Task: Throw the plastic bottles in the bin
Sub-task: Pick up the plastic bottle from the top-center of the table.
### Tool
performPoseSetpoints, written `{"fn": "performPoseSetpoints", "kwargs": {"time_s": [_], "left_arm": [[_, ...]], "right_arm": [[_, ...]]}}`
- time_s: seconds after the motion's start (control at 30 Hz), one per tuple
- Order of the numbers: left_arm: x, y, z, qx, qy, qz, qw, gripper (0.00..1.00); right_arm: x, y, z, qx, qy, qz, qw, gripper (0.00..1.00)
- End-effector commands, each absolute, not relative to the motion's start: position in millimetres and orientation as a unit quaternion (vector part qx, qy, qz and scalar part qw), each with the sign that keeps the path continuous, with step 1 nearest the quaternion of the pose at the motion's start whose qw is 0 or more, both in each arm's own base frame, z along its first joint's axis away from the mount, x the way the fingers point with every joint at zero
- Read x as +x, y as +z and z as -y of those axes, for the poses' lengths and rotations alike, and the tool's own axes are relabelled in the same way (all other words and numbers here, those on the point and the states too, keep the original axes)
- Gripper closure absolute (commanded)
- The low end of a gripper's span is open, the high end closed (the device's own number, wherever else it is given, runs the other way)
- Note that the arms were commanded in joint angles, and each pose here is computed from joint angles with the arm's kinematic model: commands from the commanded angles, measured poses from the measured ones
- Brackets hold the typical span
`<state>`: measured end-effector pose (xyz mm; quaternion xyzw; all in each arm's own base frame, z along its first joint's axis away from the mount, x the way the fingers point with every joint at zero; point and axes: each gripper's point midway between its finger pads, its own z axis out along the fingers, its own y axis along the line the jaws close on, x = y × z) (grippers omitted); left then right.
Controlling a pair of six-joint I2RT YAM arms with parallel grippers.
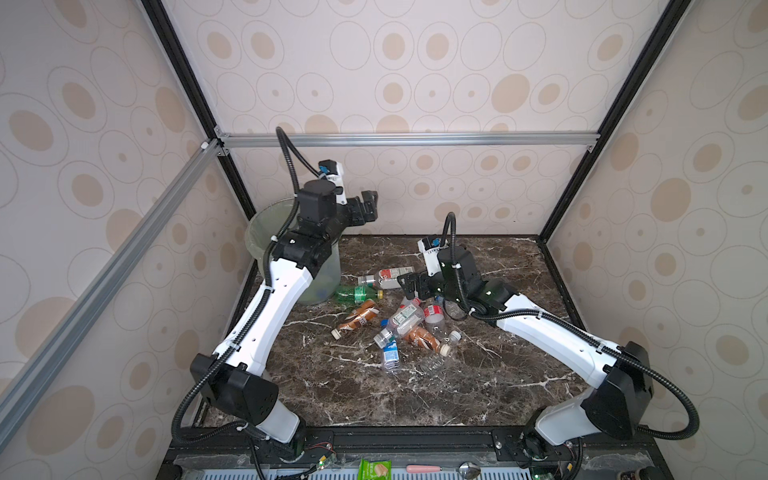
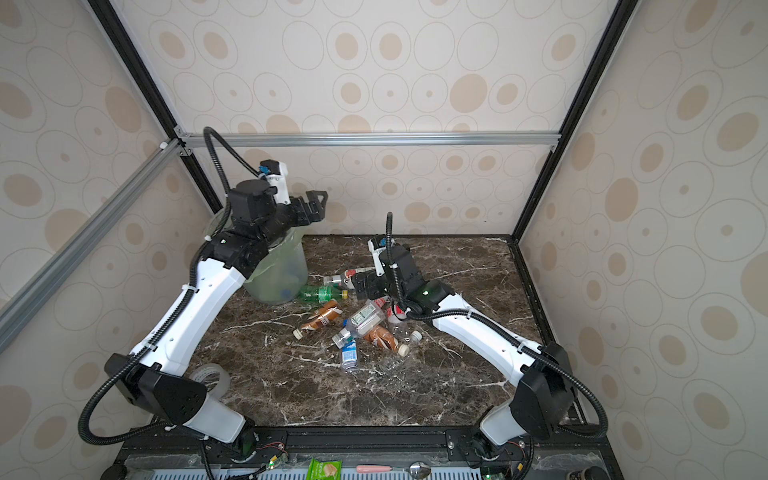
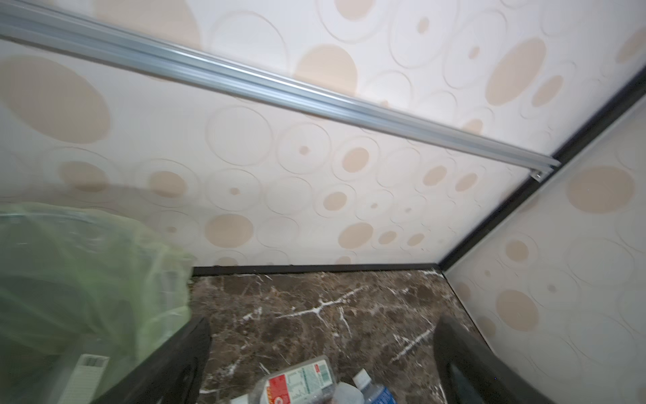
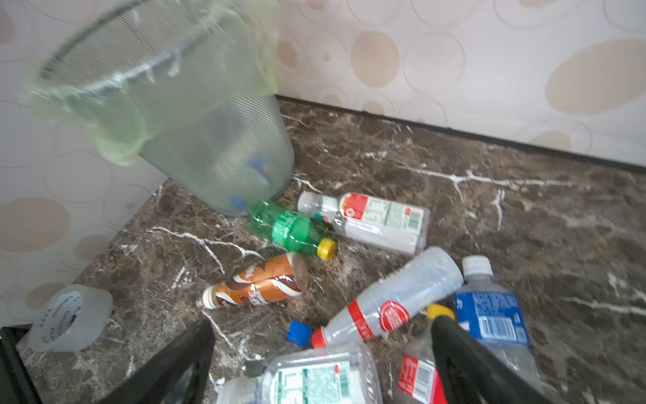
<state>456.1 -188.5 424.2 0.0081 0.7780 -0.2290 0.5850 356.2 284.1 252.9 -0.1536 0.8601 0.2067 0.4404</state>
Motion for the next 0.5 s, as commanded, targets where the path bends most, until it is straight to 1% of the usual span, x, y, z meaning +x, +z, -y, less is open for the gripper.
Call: {"fn": "performPoseSetpoints", "kwargs": {"time_s": [0.0,0.13,0.27,0.47], "left_arm": [[455,393,224,0.027,-0.272,-0.79,0.548,0.01],[449,360,243,0.029,-0.312,-0.799,0.513,0.01],[442,329,254,0.032,-0.322,-0.812,0.485,0.01],[432,294,273,0.045,-0.33,-0.828,0.451,0.01]], "right_arm": [[350,231,-254,-0.107,0.185,-0.886,0.412,0.0],[339,206,-238,-0.091,0.166,-0.901,0.391,0.0],[333,184,-224,-0.072,0.164,-0.908,0.378,0.0],[346,145,-177,-0.012,0.124,-0.929,0.349,0.0]]}}
